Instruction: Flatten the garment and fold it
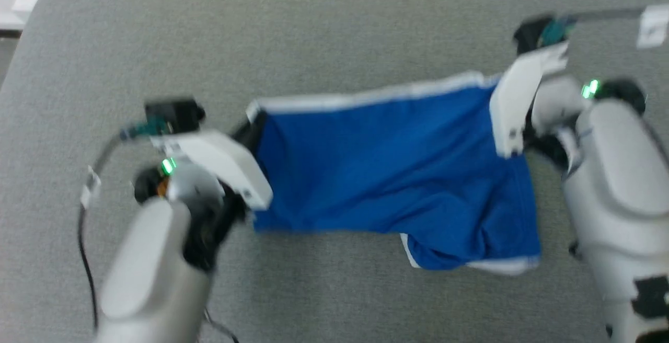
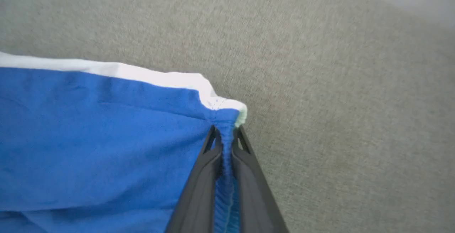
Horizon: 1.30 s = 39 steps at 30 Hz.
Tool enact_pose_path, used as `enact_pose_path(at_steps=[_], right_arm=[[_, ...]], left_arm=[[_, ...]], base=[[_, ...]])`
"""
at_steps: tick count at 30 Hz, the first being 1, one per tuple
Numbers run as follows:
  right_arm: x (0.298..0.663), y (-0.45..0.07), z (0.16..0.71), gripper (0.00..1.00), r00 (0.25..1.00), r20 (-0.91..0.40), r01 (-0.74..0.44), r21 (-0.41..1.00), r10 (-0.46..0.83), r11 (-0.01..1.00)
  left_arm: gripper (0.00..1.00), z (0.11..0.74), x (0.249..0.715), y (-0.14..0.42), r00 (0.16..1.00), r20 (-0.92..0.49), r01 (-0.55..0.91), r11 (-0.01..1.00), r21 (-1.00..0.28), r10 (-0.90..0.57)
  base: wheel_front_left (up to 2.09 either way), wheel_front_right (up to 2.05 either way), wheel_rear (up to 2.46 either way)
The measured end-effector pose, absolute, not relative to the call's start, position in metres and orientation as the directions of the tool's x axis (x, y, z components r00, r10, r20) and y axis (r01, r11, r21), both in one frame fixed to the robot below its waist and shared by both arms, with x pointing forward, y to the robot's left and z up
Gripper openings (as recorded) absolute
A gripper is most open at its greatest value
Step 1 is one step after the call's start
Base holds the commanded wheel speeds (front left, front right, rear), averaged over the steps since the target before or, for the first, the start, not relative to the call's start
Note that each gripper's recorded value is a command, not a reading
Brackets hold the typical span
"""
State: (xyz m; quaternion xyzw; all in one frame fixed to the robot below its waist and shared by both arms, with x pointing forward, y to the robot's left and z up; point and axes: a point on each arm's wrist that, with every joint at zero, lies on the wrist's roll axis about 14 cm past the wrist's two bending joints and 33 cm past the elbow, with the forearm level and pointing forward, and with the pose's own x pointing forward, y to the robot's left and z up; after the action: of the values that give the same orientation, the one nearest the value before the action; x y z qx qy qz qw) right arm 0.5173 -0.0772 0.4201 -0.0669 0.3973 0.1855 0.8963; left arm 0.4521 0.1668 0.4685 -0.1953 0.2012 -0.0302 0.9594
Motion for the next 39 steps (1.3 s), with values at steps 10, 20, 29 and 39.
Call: enact_pose_path(at_steps=[10,20,29,39], right_arm=[[0.596,-0.073,0.586,0.0,0.83,-0.404,-0.344,0.169,0.383,0.924],[0.648,-0.081,0.708,0.0,0.936,0.027,-0.346,0.263,0.352,0.901],[0.664,-0.069,0.719,0.0,0.919,0.195,-0.389,0.299,0.344,0.871],[0.622,-0.062,0.618,0.0,0.902,0.036,-0.411,0.378,0.431,0.829]], left_arm=[[0.0,0.587,0.551,0.177,0.972,-0.176,0.13,0.981,-0.146,-0.155],[0.0,0.703,0.618,0.197,0.988,0.148,0.048,0.998,-0.036,-0.043],[0.0,0.724,0.634,0.192,0.95,0.307,0.072,0.997,-0.024,-0.061],[0.0,0.633,0.588,0.192,0.98,0.159,0.132,0.988,-0.082,-0.118]], base=[[0.0,0.0,0.0],[0.0,0.0,0.0],[0.0,0.0,0.0],[0.0,0.0,0.0]])
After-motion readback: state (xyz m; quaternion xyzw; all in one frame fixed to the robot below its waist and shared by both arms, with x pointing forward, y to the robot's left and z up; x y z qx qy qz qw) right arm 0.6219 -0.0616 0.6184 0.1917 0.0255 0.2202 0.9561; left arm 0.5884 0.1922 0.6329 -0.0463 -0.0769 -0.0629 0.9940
